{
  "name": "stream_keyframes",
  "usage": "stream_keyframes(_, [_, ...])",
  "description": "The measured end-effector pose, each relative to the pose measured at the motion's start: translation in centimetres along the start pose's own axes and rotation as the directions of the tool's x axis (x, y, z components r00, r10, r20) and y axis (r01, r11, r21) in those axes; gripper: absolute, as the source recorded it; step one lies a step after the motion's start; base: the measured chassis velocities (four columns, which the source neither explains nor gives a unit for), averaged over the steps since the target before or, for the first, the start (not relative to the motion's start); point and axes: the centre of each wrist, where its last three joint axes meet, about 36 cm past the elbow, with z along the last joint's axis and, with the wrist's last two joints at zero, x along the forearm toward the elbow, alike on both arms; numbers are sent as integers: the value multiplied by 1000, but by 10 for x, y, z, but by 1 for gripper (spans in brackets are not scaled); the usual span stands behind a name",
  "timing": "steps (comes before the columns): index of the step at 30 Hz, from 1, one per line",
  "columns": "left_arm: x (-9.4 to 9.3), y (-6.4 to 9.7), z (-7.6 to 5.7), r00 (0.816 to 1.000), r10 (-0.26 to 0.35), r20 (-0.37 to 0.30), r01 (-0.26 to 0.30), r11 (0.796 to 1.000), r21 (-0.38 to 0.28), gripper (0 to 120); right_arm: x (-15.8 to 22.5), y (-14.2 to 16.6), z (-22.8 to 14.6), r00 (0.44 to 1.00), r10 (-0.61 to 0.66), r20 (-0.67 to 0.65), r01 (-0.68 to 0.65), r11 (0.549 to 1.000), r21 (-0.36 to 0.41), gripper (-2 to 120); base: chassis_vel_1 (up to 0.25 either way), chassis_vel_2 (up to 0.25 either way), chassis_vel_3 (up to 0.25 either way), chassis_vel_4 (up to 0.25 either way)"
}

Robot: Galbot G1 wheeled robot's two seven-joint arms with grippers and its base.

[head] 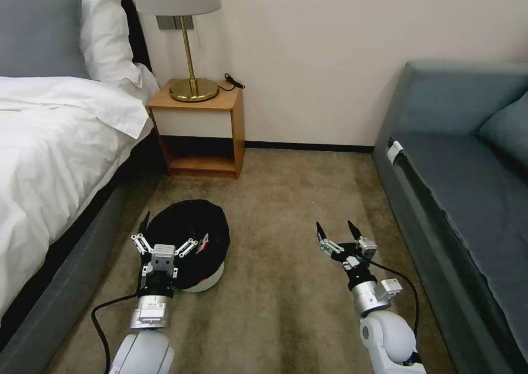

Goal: Pick up the trash bin, then pick up the garbage on the floor and place it into the trash bin.

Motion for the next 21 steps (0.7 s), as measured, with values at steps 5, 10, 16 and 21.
stream_keyframes(5, [0, 0, 0, 1000, 0, -1, 0, 1000, 0, 100, 0, 0, 0, 1000, 0, 0, 0, 1000, 0, 100, 0, 0, 0, 0])
stream_keyframes(10, [0, 0, 0, 1000, 0, -1, 0, 1000, 0, 100, 0, 0, 0, 1000, -1, -1, 1, 1000, 0, 100, 0, 0, 0, 0])
stream_keyframes(16, [0, 0, 0, 1000, 0, -2, 0, 1000, 0, 100, 0, 0, 0, 1000, -1, -1, 1, 1000, -1, 100, 0, 0, 0, 0])
stream_keyframes(21, [0, 0, 0, 1000, 0, -2, 0, 1000, 0, 100, 0, 0, 0, 1000, -1, -1, 1, 1000, -1, 100, 0, 0, 0, 0])
